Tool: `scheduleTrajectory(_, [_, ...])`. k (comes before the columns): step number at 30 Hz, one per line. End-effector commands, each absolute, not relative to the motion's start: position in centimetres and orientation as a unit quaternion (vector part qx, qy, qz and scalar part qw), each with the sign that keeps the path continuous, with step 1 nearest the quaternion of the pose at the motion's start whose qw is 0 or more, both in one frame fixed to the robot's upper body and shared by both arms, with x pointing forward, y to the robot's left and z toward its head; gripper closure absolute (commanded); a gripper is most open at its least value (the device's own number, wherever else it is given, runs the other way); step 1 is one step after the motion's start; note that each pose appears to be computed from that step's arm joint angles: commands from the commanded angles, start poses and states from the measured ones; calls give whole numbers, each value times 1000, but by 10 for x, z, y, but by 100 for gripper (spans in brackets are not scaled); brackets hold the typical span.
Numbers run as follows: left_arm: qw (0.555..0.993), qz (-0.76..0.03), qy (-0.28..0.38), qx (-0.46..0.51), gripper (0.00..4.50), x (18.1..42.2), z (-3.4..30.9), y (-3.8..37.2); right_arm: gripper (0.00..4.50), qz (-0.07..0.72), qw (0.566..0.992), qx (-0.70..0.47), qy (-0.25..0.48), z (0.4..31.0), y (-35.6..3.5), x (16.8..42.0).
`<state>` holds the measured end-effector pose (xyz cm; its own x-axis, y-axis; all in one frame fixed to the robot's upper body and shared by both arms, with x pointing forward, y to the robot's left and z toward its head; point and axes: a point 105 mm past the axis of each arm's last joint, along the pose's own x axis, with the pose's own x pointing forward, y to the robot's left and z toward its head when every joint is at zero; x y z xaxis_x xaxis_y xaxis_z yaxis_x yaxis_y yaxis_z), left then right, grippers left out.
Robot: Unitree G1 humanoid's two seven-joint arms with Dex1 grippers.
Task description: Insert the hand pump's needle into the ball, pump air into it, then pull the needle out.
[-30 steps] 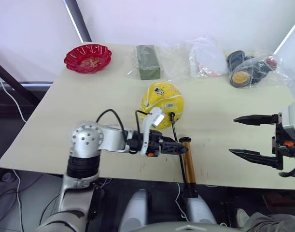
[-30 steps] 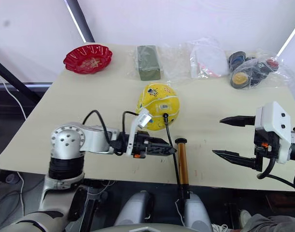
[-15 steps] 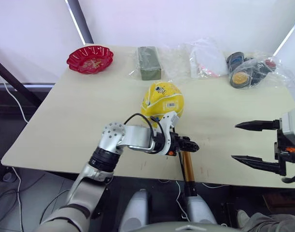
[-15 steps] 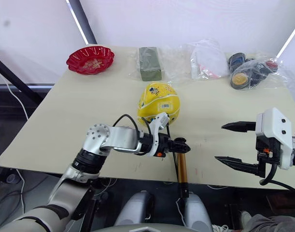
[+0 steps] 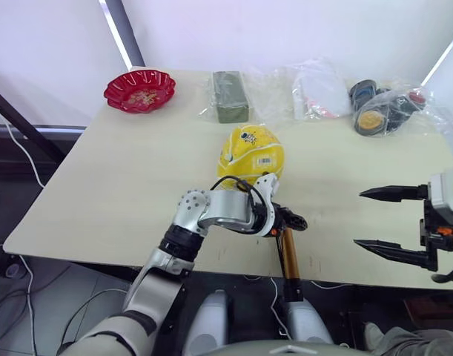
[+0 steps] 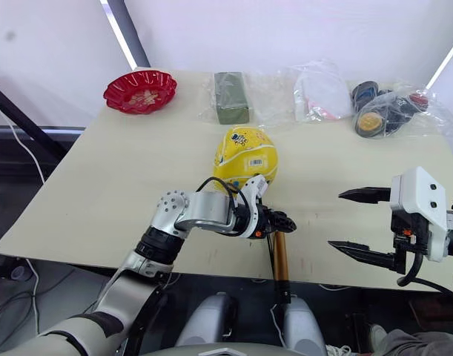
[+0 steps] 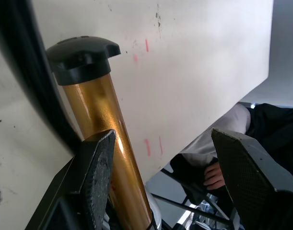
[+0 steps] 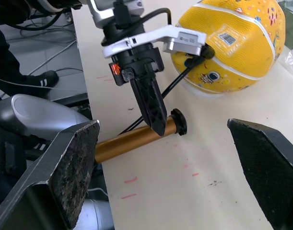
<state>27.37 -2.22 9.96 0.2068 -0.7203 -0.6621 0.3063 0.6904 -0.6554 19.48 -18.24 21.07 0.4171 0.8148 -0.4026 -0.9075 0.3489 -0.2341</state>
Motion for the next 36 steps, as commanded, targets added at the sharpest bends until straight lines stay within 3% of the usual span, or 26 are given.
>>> scheduleTrajectory(1, [750,-344,530,-195,113,276,106,-26,0,521,817,-230,92,221,-183,191])
scheduleTrajectory(36, [723,-319,596,-143,113,283,66,-49,0,507,828,-221,97,221,-174,179])
